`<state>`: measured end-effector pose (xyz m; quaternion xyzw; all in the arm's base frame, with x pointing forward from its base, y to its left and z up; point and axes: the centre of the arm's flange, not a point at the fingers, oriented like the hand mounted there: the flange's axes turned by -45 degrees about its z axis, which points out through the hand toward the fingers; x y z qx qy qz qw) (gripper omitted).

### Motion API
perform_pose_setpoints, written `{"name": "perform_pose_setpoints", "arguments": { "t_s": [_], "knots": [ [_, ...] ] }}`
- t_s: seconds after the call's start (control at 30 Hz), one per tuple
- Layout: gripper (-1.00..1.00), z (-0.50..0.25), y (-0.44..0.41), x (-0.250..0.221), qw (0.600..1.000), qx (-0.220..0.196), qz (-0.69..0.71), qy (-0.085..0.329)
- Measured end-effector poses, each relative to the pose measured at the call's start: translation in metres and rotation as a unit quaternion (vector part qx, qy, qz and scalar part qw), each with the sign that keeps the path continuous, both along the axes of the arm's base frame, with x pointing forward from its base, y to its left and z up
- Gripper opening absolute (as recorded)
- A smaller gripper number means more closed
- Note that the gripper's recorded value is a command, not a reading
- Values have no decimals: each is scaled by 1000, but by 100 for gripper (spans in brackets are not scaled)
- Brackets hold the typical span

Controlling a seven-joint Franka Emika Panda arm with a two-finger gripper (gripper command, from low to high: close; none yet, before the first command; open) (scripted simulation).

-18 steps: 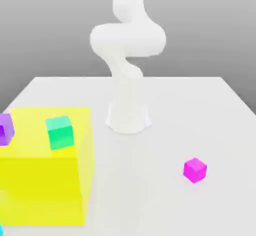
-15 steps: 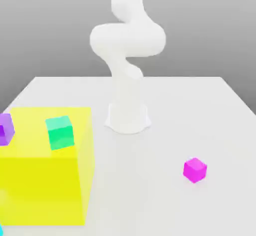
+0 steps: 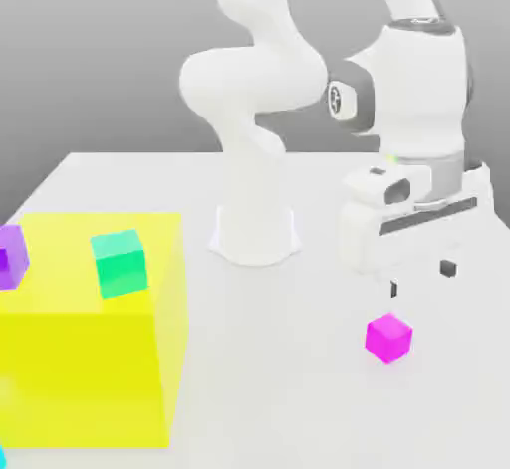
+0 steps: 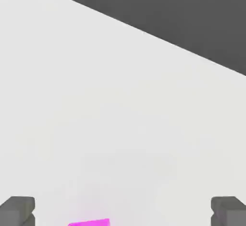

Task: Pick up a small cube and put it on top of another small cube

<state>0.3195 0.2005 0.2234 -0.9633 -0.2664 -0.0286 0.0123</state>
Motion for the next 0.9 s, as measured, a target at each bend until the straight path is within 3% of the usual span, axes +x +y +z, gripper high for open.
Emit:
{"name": "perform_pose_setpoints", "arguments": {
  "t_s": [0.27, 0.3, 0.53, 0.77, 0.9],
  "knots": [
    [0, -86, -1, -24, 999, -20, 18, 24],
    [-100, -94, -2, -25, 999, -20, 18, 24],
    [-100, -95, -2, -25, 999, -20, 18, 24],
    [-100, -40, -1, -25, 999, -21, 19, 23],
    [-100, 0, -39, 26, 1000, -18, -7, 23]
  ]
}}
